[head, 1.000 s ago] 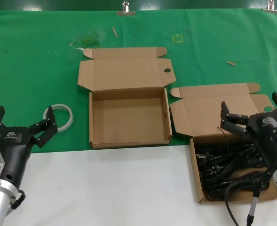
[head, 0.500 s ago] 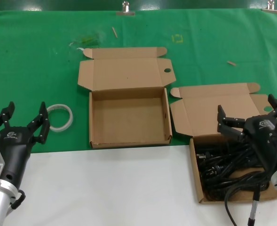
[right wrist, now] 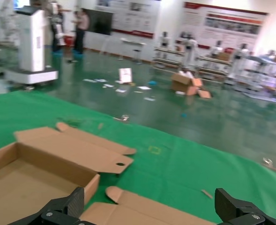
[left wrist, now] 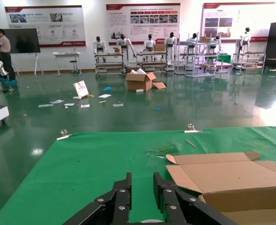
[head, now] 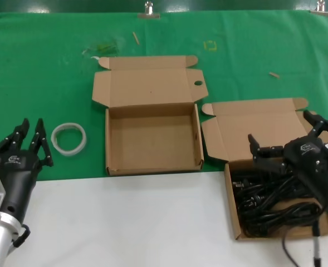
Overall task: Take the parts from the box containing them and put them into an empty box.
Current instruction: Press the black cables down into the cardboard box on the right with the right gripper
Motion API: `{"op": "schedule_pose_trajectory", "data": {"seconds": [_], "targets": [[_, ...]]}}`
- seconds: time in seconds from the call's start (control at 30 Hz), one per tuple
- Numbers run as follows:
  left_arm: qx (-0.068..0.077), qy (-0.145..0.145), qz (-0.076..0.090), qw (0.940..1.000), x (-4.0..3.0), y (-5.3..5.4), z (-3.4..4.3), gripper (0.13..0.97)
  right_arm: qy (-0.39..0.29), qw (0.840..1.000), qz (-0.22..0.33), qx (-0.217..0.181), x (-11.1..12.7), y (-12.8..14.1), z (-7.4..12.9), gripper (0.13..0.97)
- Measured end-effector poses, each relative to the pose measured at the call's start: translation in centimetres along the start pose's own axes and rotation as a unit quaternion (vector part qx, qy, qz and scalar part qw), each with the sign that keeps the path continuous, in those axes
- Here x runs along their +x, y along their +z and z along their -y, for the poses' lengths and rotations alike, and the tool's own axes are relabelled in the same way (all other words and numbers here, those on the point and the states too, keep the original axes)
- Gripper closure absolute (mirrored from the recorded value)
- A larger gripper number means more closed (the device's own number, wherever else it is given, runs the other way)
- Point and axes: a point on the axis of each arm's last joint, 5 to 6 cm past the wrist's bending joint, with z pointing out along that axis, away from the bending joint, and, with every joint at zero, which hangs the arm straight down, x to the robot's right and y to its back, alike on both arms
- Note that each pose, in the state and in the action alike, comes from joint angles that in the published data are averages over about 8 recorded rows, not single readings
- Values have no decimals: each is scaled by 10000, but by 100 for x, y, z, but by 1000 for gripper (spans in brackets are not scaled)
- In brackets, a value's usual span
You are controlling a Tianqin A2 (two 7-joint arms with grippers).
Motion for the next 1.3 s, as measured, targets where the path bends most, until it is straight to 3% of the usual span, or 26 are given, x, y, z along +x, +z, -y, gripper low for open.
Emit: {"op": "schedule_pose_trajectory", "data": {"seconds": [0.27,0.47,0.63,0.9,1.1,1.3], "targets": [[0,0,0,10000,0,0,0,882,-632,9933,969,0,385,24,164,130],[0,0,0,10000,0,0,0,933,-1552,9690,1921,-126,712,57,276,130],[0,0,0,10000,0,0,0,950,-2520,9254,2820,-256,1018,96,392,130],[0,1,0,10000,0,0,0,957,-3732,8383,3908,-720,1481,256,613,130],[0,0,0,10000,0,0,0,957,-4382,7792,4287,-1308,1755,459,719,130],[0,-1,0,10000,0,0,0,957,-4807,7349,4424,-1818,1908,671,771,130]]}}
